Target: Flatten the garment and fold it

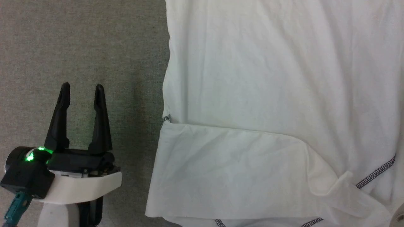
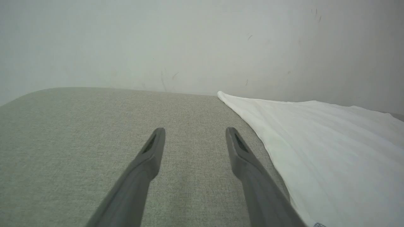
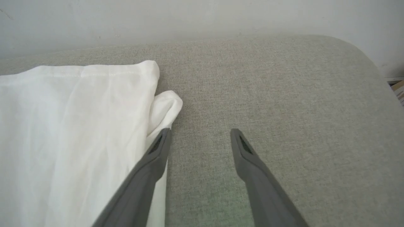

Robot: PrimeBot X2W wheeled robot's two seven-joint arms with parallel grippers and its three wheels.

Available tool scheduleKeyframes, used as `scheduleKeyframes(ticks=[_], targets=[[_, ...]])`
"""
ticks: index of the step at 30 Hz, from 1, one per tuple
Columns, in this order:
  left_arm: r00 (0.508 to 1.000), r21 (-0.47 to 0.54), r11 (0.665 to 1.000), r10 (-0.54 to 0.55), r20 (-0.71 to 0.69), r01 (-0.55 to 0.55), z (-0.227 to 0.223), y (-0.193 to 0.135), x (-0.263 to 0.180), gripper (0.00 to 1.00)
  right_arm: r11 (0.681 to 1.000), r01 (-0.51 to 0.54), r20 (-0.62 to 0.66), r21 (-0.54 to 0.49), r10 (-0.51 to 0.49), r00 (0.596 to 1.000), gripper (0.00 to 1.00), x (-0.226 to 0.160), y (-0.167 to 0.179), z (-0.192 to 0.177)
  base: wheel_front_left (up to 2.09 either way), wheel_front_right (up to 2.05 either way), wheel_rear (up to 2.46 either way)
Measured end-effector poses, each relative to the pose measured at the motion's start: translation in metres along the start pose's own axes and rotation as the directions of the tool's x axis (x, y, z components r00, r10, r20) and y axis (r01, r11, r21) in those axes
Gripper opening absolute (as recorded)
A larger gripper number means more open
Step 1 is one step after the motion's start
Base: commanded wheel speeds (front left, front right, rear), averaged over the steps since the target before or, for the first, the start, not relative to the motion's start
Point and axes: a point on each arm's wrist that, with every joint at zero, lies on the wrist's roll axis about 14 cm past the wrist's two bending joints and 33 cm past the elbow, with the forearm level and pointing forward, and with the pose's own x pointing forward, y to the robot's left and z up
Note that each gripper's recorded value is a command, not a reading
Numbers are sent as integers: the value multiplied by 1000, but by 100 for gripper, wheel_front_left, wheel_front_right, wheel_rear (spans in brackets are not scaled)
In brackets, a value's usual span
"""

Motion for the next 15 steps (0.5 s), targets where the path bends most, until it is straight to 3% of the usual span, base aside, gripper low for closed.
scheduleKeyframes(ticks=[15], targets=[[1000, 7, 1000, 12, -22, -11, -11, 5, 3, 100, 1000, -22, 10, 16, 22, 1000, 100, 20, 14, -6, 0, 0, 0]])
